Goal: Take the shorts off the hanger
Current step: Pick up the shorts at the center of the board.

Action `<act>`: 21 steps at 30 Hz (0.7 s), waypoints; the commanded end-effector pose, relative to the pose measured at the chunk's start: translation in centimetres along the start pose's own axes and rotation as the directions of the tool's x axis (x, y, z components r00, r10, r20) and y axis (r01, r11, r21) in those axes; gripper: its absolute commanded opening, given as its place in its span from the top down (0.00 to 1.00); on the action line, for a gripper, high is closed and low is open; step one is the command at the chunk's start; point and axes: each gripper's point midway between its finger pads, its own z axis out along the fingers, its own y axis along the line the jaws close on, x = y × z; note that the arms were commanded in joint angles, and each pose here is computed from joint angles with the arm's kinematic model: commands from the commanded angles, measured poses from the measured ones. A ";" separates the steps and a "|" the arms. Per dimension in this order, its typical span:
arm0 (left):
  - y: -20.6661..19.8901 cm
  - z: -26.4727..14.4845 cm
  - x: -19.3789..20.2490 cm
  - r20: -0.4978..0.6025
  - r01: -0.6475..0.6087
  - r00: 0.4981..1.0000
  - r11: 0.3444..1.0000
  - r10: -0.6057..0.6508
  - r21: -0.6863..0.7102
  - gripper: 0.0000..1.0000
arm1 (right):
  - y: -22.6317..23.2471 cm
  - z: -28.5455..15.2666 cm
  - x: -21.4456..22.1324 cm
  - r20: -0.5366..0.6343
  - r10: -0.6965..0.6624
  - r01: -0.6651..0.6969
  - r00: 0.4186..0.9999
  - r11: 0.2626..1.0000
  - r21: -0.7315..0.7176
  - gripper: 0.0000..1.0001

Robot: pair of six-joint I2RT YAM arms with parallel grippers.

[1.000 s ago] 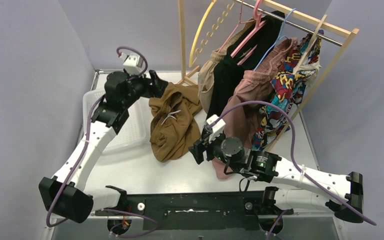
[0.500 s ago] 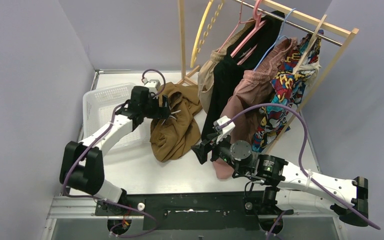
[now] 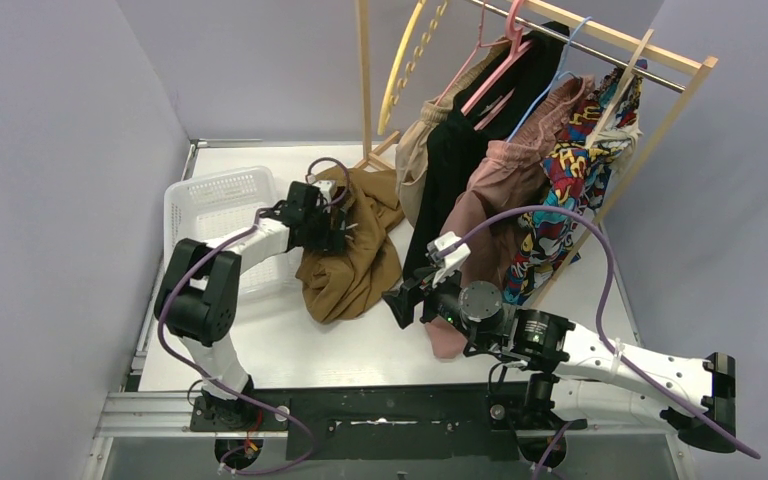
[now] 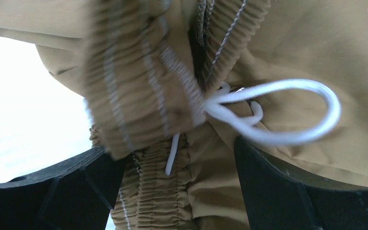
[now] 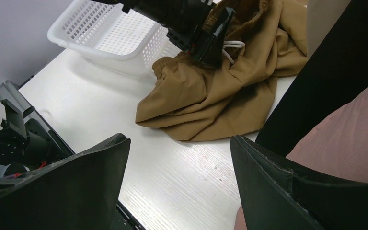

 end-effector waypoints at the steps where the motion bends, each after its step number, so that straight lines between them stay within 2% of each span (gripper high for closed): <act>1: -0.9 0.9 -1.0 -0.004 -0.021 1.000 0.999 0.021 -0.031 0.19 | 0.2 0.4 -1.0 0.037 0.017 -0.018 0.999 1.000 0.013 0.21; 7: -1.1 2.3 1.2 -0.064 -0.054 0.997 0.997 0.050 -0.059 0.20 | 0.2 0.6 -0.7 0.025 0.016 -0.016 1.000 1.000 0.021 0.21; 11: -1.1 3.7 3.8 -0.147 -0.061 0.988 0.996 0.052 -0.058 0.44 | 0.0 0.5 -0.7 0.026 0.020 -0.020 0.999 0.999 0.030 0.21; 13: -0.9 3.9 4.4 -0.163 -0.053 0.986 0.995 0.039 -0.081 0.66 | -0.1 0.5 -0.7 0.026 0.020 -0.021 0.999 0.999 0.035 0.21; 15: -0.9 3.6 4.2 -0.142 -0.043 0.989 0.995 0.030 -0.090 0.81 | -0.3 0.4 -0.6 0.025 0.022 -0.023 0.999 0.999 0.042 0.21; 19: -1.5 1.0 0.8 -0.027 -0.044 0.999 0.995 0.041 -0.095 1.00 | -0.6 0.2 -0.6 0.028 0.024 -0.025 0.999 0.998 0.056 0.21; 21: -2.0 -1.3 -1.9 0.049 -0.065 0.996 0.992 0.070 -0.106 1.00 | -0.7 0.0 -0.8 0.036 0.028 -0.030 0.999 0.998 0.060 0.20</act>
